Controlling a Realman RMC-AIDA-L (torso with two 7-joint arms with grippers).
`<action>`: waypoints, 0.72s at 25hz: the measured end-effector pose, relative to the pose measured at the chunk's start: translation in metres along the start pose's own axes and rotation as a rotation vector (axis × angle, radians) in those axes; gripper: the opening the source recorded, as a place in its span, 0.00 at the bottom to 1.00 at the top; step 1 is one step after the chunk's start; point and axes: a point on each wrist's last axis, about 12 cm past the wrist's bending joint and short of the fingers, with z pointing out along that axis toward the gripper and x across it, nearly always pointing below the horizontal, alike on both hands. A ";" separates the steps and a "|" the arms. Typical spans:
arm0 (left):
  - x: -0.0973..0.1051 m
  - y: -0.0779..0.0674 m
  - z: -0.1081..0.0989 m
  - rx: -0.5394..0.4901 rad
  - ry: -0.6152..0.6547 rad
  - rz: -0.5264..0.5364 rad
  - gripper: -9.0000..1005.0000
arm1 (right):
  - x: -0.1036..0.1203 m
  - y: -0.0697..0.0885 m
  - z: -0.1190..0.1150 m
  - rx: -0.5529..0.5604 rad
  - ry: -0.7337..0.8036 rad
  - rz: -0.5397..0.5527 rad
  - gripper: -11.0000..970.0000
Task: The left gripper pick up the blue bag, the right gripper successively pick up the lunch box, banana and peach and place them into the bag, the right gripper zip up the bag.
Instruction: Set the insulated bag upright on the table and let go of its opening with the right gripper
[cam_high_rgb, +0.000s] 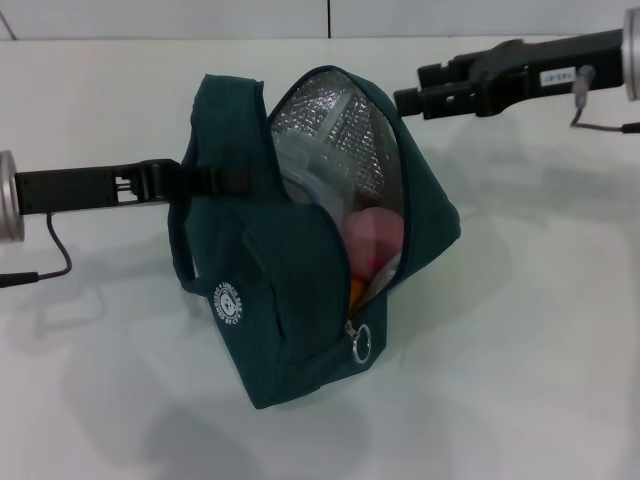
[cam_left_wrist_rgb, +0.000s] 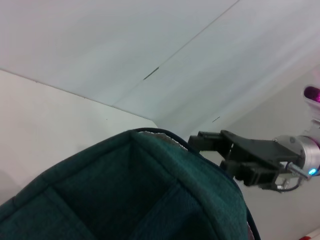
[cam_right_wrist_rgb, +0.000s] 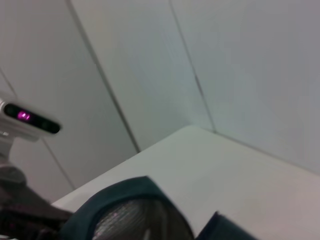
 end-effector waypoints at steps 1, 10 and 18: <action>0.000 0.000 0.000 0.000 0.000 0.000 0.05 | 0.000 0.002 0.003 -0.007 0.009 0.000 0.62; 0.000 0.000 0.000 -0.002 0.000 0.002 0.05 | 0.006 0.008 0.023 0.003 0.119 -0.012 0.62; 0.000 0.000 0.000 -0.002 0.000 0.005 0.05 | 0.008 0.007 0.023 0.017 0.129 0.000 0.62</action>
